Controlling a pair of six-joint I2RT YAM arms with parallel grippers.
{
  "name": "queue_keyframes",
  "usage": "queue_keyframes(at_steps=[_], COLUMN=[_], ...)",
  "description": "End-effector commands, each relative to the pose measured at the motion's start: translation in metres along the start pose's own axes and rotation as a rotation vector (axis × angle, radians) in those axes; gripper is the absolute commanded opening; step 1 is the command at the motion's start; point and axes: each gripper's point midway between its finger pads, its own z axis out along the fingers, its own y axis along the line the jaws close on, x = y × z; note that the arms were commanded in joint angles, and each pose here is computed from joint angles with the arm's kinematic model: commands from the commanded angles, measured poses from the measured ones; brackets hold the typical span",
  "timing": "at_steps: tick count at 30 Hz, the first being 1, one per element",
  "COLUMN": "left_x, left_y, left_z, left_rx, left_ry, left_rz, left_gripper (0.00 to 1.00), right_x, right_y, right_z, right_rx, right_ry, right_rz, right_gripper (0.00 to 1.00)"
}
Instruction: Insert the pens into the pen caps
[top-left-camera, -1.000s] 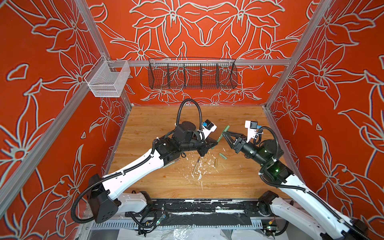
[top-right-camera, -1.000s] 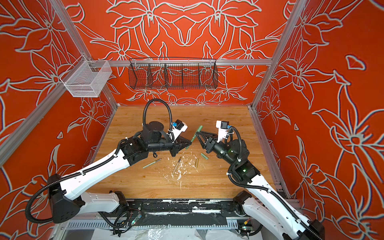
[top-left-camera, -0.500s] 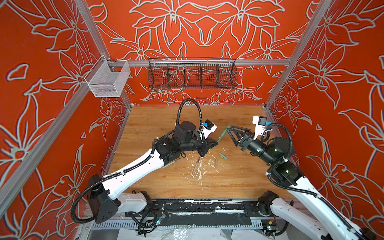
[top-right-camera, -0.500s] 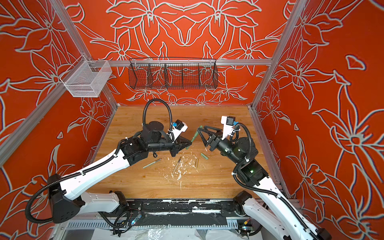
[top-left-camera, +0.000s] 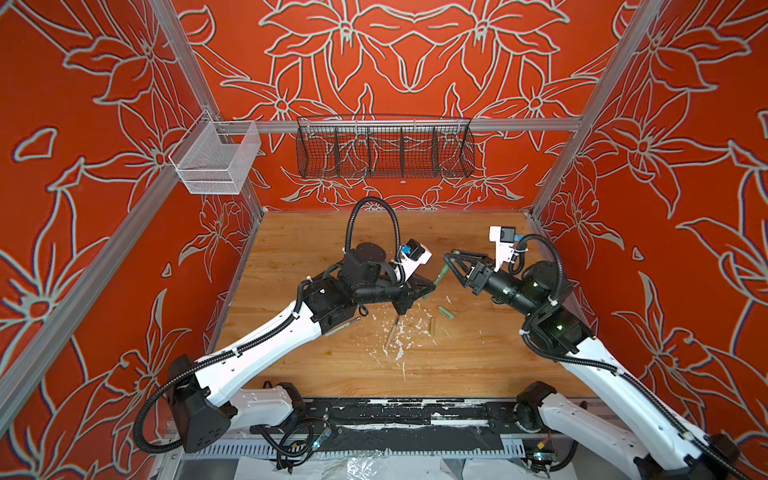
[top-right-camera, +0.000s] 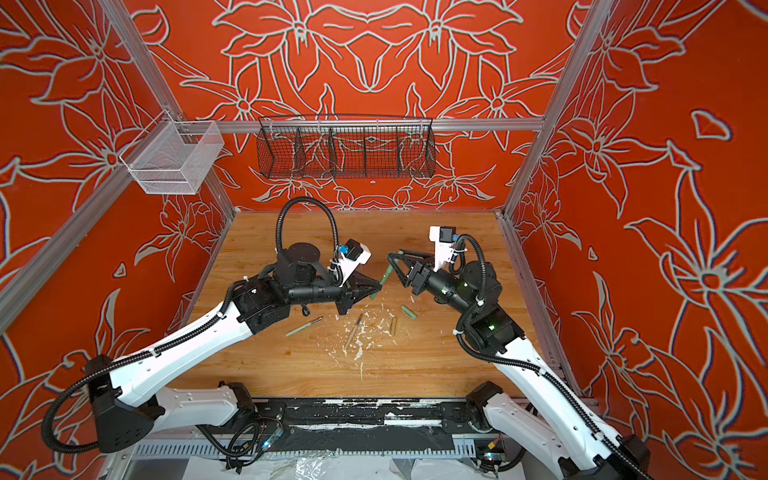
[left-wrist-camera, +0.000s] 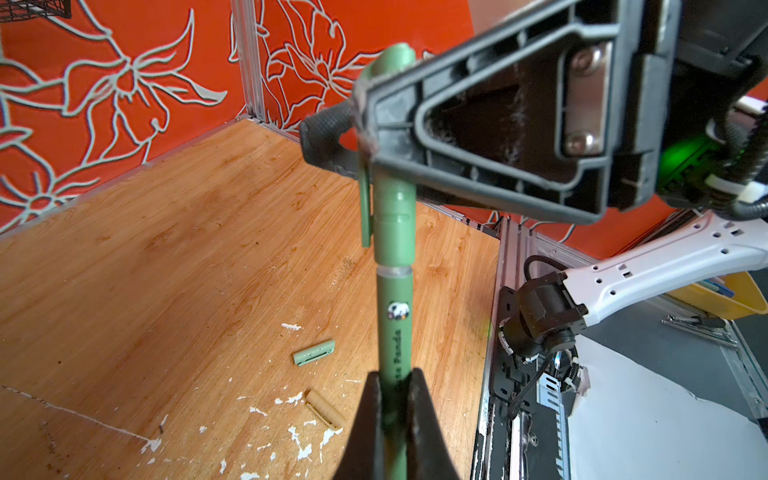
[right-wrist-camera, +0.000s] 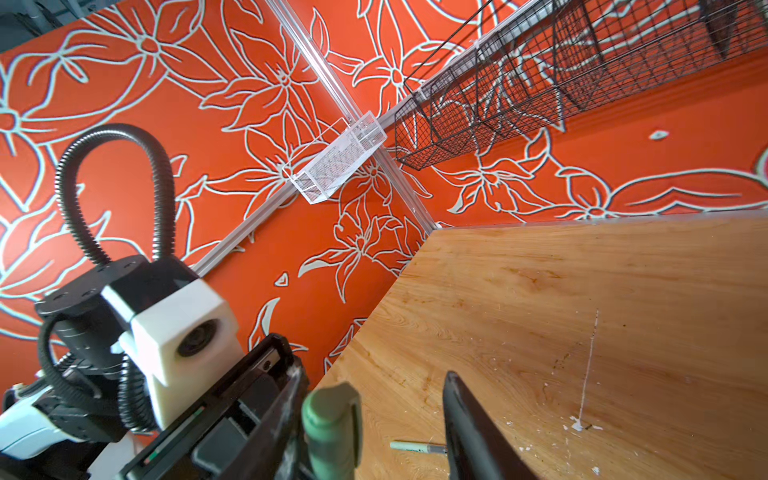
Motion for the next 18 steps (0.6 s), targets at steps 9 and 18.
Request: queue_keyframes(at_steps=[9,18], left_x=[0.0,-0.003], left_y=[-0.002,-0.003], left_z=[0.004,0.002], left_rx=[0.013,0.017], left_ry=[-0.005,-0.012], left_rz=[0.021,0.029], left_gripper=[0.0,0.0], right_x=[-0.019,-0.018], right_y=[0.021,0.013], right_z=[-0.003,0.0], right_rx=[-0.059,-0.025], right_ry=[-0.032,-0.031], right_rz=[-0.003,0.005], right_gripper=[0.42,0.28])
